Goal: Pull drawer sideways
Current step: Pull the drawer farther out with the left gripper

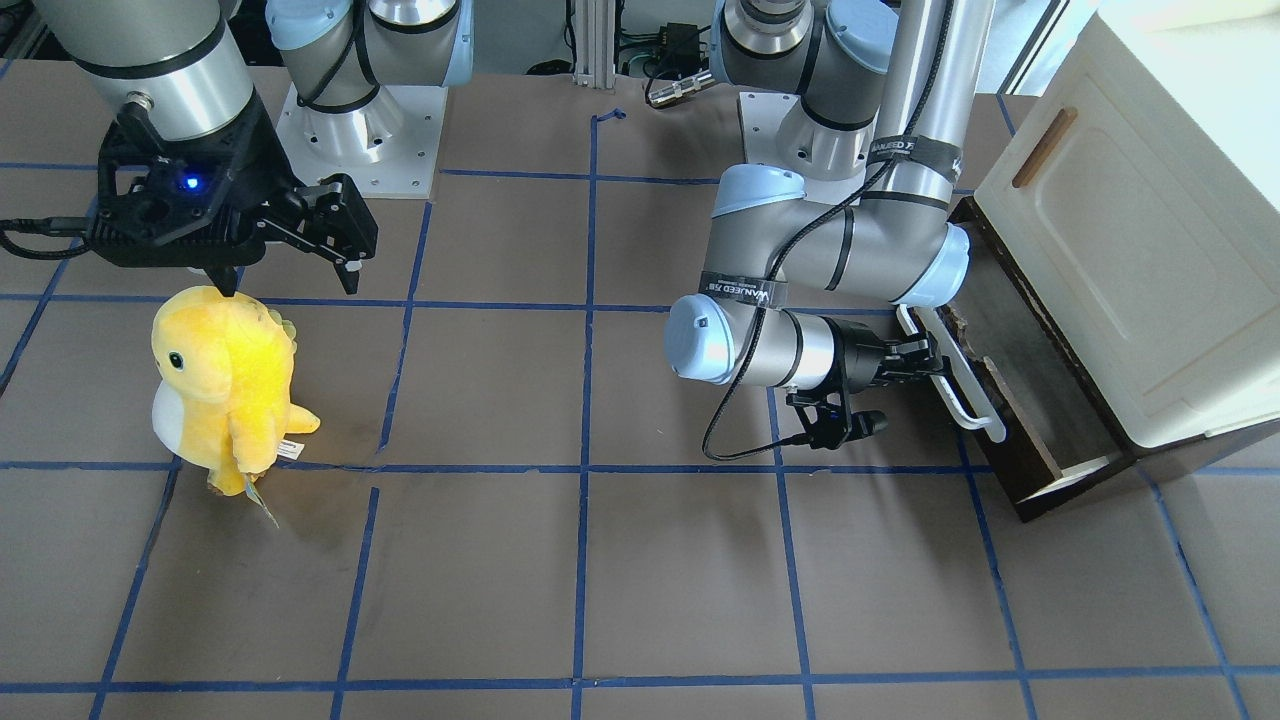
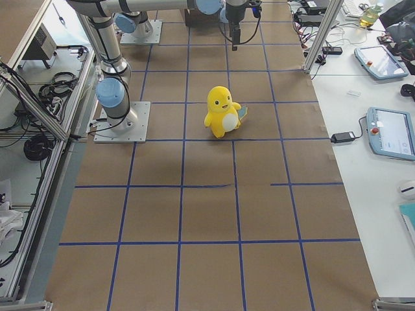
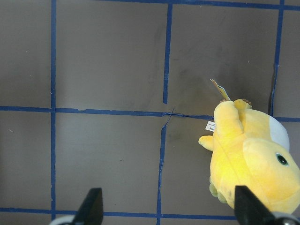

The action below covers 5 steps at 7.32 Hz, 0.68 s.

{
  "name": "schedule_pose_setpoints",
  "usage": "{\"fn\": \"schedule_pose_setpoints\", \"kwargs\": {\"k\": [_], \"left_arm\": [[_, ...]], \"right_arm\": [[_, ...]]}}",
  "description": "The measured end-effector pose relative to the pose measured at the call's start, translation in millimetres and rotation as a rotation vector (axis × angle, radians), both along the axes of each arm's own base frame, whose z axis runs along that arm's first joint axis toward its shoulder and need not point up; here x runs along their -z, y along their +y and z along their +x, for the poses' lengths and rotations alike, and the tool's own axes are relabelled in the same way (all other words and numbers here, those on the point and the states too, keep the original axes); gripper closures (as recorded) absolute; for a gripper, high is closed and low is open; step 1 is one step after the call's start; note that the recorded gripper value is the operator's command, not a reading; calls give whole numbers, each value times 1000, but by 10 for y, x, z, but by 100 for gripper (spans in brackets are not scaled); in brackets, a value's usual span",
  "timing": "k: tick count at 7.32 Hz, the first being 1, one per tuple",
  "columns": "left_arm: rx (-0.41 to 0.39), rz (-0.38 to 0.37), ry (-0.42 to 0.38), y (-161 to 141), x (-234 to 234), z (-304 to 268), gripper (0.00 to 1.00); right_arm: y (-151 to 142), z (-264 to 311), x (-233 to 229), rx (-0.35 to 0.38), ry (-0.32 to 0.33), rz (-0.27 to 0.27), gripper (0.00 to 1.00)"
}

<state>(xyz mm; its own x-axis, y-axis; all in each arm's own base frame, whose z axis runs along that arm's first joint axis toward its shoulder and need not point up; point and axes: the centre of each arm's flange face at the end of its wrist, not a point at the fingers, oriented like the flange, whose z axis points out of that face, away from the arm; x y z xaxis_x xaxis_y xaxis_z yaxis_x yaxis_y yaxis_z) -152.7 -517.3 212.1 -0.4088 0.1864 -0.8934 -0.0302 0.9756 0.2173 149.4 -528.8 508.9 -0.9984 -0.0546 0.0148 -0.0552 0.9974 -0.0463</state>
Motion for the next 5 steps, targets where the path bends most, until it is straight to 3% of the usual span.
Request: {"fn": "schedule_pose_setpoints", "kwargs": {"k": [5], "left_arm": [[13, -5, 9, 2, -10, -106, 73]], "right_arm": [[0, 0, 0, 0, 0, 0, 0]]}}
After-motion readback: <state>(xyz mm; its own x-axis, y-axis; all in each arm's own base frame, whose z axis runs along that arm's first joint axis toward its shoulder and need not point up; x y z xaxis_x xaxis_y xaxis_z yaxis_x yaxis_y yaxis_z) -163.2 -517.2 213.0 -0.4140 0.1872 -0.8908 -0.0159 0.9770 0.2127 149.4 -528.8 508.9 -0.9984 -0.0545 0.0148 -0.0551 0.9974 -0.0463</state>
